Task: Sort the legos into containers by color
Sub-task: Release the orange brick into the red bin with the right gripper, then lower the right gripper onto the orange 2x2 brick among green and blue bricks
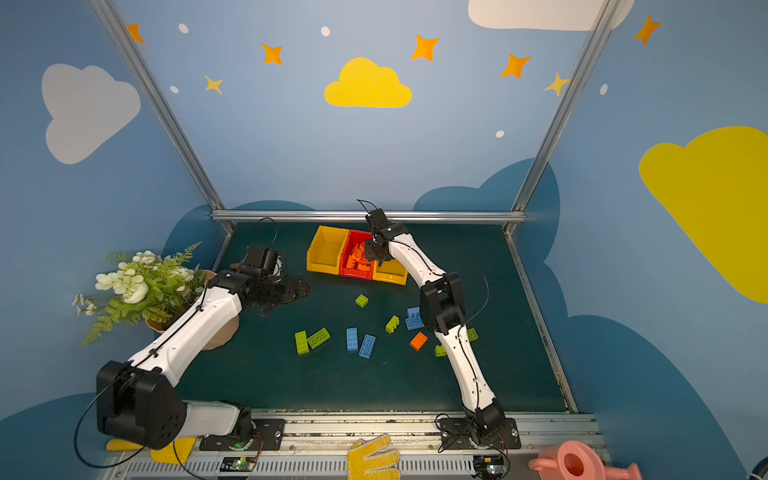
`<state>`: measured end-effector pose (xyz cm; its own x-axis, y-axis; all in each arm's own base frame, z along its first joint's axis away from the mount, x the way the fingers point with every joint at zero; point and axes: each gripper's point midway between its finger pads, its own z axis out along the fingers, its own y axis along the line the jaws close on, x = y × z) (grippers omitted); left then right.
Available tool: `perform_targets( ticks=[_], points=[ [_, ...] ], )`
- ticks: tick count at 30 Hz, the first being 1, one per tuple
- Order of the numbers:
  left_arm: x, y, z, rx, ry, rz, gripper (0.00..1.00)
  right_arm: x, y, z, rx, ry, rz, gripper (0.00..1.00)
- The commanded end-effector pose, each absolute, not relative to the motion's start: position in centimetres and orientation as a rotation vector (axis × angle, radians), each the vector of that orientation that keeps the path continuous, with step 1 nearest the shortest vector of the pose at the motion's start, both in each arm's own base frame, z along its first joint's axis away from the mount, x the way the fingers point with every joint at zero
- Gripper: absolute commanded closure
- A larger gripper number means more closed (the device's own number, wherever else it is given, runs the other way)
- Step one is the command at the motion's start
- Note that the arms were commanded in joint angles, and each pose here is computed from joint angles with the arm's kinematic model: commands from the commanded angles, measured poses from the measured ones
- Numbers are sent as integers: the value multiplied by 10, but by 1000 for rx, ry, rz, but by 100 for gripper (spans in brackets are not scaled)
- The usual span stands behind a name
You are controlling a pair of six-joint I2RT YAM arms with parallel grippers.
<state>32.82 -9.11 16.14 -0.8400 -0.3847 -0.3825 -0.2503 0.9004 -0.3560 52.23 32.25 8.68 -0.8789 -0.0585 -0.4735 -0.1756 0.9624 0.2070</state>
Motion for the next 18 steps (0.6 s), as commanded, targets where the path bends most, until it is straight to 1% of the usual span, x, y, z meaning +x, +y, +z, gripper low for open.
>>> perform_targets(
  ticks=[1, 4, 7, 13, 18],
  points=[
    [316, -82, 162, -498, 2591, -373, 0, 514, 315, 72, -145, 2689, 293, 62],
    [312, -81, 165, -496, 2569, -385, 0, 508, 312, 67, -145, 2711, 276, 79],
    [308, -80, 165, -503, 2568, -390, 0, 500, 307, 66, -147, 2732, 267, 92],
    [303, -85, 162, -523, 2581, -435, 0, 476, 297, 60, -127, 2779, 245, 94],
    [296, -90, 158, -525, 2587, -488, 0, 454, 291, 55, -99, 2804, 210, 93]
  ],
)
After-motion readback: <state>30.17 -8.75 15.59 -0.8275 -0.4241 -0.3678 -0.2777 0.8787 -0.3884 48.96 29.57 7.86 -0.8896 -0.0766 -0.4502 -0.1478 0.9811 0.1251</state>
